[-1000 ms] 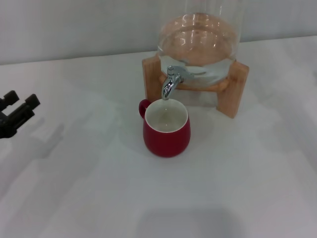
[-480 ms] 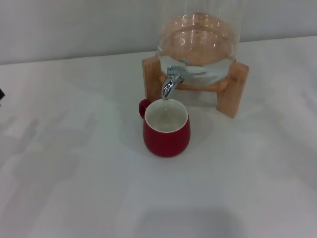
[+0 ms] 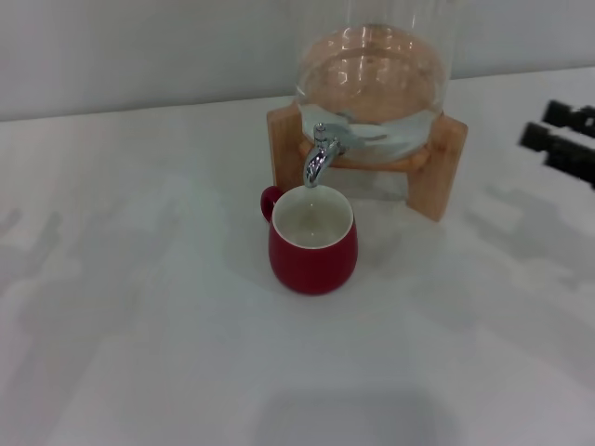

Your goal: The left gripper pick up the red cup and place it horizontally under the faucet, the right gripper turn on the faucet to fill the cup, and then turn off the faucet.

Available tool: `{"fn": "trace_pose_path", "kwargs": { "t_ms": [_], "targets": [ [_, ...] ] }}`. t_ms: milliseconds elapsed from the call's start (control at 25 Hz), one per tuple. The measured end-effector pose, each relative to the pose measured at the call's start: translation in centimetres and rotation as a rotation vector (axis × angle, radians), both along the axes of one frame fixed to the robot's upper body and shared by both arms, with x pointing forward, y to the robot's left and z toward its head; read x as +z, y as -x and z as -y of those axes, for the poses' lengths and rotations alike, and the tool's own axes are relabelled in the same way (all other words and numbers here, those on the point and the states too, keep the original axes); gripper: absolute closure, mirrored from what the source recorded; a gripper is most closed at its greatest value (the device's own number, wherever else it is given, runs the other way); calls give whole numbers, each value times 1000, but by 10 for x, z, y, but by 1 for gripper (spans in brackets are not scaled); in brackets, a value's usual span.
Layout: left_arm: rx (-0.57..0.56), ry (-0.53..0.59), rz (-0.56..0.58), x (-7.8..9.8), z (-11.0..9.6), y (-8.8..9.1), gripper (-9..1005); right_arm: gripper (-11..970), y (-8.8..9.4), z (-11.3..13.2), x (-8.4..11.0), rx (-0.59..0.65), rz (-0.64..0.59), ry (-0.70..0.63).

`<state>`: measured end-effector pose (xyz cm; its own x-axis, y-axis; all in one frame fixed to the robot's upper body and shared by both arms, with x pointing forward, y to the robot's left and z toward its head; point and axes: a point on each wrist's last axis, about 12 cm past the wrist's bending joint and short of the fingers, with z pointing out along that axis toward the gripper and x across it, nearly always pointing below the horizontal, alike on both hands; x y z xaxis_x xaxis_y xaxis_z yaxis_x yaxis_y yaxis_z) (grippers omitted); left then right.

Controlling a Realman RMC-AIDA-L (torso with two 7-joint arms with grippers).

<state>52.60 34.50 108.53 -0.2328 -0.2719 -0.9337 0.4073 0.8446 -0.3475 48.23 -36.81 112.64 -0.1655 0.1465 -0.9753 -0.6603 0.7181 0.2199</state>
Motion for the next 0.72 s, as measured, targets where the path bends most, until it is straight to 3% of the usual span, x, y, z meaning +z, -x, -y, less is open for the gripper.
{"fn": "trace_pose_path", "kwargs": {
  "t_ms": [400,720],
  "targets": [
    [8,10,-5,0,0,0,358,328,-21,-42,-3,23,-72,93],
    [13,11,-7,0,-1,-1,357,328,-17,-73,7,23,-59,218]
  ]
}}
